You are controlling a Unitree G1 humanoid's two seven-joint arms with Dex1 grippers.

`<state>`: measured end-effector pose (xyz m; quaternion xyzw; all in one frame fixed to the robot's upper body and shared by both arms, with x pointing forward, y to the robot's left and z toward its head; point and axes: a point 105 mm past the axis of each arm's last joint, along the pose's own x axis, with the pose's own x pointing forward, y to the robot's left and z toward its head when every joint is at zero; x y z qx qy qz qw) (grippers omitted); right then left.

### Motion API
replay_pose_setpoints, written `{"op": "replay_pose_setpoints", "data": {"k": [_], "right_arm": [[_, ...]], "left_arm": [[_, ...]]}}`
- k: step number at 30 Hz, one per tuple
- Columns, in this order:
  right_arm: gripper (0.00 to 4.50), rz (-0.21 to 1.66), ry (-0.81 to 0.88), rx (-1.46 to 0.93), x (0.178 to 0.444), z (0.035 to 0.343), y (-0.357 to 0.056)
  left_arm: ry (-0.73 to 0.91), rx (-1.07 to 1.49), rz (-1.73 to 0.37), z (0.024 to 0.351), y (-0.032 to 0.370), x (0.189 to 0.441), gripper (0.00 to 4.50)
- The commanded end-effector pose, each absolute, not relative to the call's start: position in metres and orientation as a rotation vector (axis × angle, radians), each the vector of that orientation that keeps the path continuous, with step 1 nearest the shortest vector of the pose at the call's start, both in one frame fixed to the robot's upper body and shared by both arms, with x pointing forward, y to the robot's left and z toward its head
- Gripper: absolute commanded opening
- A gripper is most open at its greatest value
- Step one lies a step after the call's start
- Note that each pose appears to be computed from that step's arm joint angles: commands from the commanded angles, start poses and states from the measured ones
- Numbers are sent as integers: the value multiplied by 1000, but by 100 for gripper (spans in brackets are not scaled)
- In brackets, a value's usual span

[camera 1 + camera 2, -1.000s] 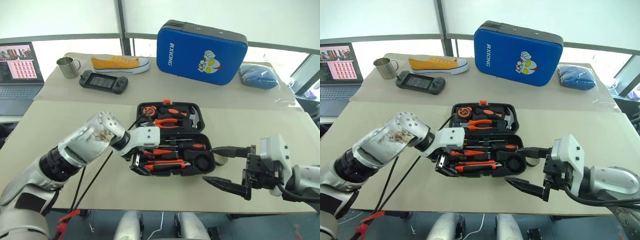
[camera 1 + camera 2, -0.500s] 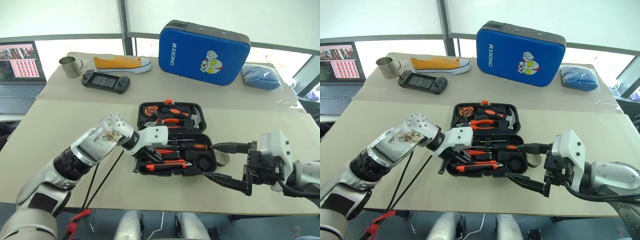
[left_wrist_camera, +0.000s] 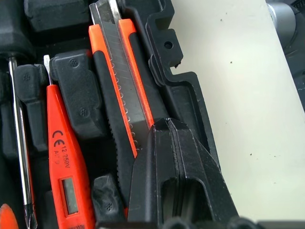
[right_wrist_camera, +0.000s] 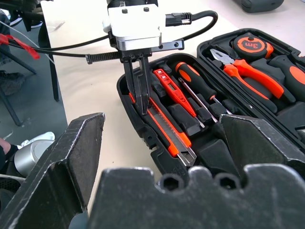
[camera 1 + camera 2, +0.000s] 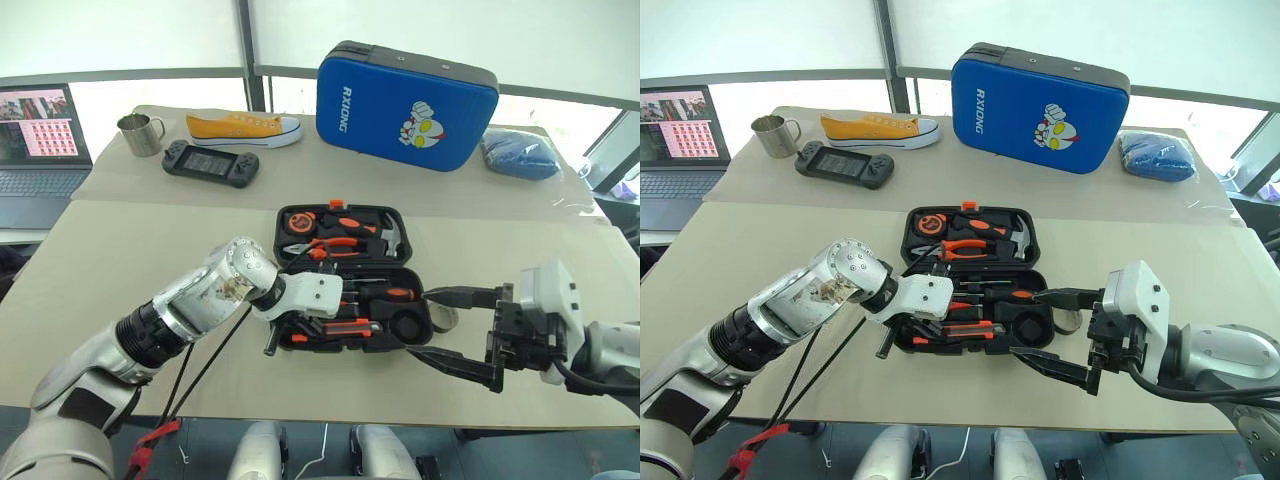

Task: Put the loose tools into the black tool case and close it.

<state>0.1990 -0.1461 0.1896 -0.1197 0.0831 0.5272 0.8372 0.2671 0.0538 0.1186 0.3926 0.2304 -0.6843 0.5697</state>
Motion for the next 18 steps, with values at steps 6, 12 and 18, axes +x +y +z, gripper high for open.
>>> {"op": "replay_pose_setpoints", "data": {"k": [6, 12, 18], "right_arm": [[450, 1008, 205, -282, 200, 186, -167], [450, 765, 321, -199, 187, 166, -231], [450, 658, 465, -222, 156, 154, -283]], "left_arm": [[379, 702, -1478, 164, 56, 295, 3], [192, 438, -1481, 218, 94, 292, 176], [147, 410, -1450, 231, 127, 282, 364]]}}
